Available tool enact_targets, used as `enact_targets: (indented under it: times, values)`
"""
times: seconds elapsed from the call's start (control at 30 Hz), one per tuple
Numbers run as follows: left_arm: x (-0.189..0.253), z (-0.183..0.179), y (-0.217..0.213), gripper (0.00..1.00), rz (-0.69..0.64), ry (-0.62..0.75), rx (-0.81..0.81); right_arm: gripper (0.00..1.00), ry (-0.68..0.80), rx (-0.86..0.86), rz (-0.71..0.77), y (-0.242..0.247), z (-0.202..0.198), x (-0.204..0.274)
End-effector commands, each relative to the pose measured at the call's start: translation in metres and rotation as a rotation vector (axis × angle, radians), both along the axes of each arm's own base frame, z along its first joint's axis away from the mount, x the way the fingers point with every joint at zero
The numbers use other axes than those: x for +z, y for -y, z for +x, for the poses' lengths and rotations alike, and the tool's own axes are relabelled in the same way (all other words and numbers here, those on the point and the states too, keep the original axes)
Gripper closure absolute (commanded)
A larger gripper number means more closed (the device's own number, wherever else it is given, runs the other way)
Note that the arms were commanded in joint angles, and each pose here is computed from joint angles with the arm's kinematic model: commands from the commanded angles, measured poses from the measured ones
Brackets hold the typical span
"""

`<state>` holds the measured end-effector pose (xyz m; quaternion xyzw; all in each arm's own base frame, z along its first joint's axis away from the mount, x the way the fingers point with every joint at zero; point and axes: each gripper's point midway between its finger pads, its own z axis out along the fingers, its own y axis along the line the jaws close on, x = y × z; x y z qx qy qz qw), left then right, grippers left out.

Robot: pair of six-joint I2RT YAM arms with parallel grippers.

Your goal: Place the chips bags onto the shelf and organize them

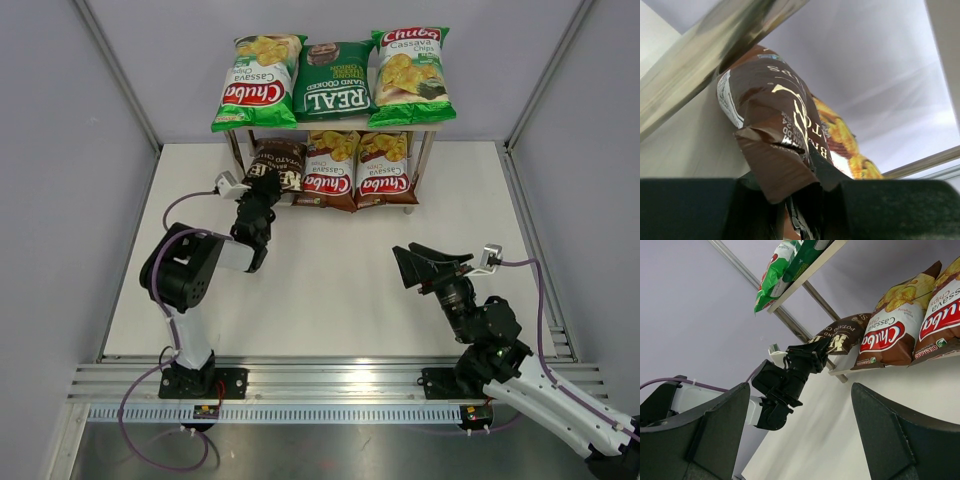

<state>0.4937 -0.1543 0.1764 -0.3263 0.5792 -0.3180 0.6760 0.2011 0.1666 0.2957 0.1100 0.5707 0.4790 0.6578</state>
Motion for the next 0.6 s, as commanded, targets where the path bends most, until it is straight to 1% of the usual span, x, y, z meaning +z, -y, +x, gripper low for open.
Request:
enact_targets:
  times: [0.0,0.1,0.2,0.43,0.57]
  values:
    - [0.040,-0.004,-0.012,0.81,-0.072,0.080,0.041,0.10,0.010,0.008,0.006,0.000,-0.003,0.005]
    - [0.027,0.002,-0.010,0.81,-0.056,0.028,0.019,0.10,-0.003,0.003,0.007,0.001,-0.002,0.002]
    - [0.018,0.005,-0.008,0.82,-0.057,0.017,-0.011,0.10,-0.004,0.004,0.010,0.002,-0.002,0.002]
    - [-0.006,0.011,-0.008,0.82,-0.020,-0.065,-0.017,0.10,-0.003,-0.005,0.014,0.006,-0.004,0.003]
    - [-0.024,0.014,-0.005,0.82,0.016,-0.154,-0.023,0.10,-0.003,-0.007,0.015,0.007,-0.004,0.002]
